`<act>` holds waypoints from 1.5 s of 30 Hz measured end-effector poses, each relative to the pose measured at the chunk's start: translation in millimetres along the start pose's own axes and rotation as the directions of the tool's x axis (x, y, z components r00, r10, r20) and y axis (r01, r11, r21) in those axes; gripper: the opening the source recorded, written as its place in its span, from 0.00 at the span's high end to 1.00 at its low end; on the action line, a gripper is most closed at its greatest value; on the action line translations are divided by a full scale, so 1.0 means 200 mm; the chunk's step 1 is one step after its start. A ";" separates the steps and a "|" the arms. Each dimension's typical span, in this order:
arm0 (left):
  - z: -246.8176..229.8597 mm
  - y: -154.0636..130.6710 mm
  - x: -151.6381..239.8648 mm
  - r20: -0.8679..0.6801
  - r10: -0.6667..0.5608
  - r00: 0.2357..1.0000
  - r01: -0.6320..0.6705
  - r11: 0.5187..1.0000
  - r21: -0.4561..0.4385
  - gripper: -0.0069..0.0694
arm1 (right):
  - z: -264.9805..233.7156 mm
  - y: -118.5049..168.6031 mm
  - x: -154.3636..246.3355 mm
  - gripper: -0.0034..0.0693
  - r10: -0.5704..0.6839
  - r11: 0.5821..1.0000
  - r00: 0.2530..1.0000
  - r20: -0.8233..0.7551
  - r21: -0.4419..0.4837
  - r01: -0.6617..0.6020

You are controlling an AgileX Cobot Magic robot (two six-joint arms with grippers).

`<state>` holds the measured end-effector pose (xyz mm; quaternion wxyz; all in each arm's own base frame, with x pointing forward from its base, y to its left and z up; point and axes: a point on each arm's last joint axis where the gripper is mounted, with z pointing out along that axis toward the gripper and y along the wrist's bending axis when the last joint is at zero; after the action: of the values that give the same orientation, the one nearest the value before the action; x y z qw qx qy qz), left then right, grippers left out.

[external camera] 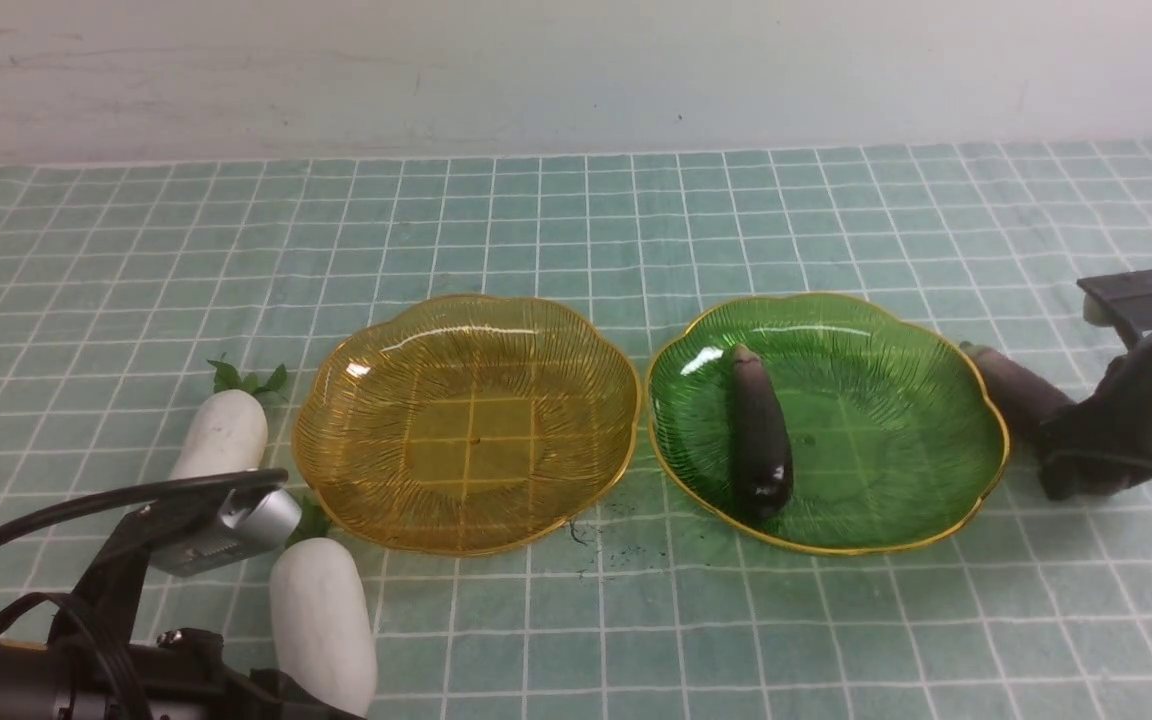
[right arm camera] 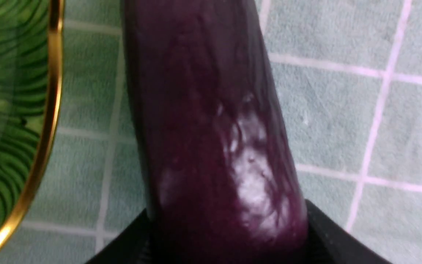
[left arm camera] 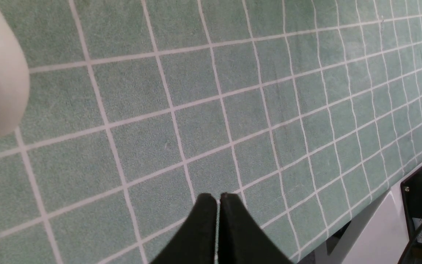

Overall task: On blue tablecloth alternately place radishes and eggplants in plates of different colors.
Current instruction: 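Put the eggplants into the green plate, then pick up the white radish and place it in the left plate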

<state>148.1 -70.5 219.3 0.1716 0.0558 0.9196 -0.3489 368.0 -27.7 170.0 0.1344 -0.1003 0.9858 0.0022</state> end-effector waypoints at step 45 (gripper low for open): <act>0.00 0.03 -0.04 0.086 0.000 0.996 0.005 0.998 -0.058 0.92 | -0.09 0.47 0.03 0.09 -0.019 0.908 0.984 -0.176 -0.415 -0.057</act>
<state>156.5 -66.1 219.1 0.2121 0.0348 0.9212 -0.3244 339.9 62.1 183.9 0.0224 -0.1170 0.9713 0.2060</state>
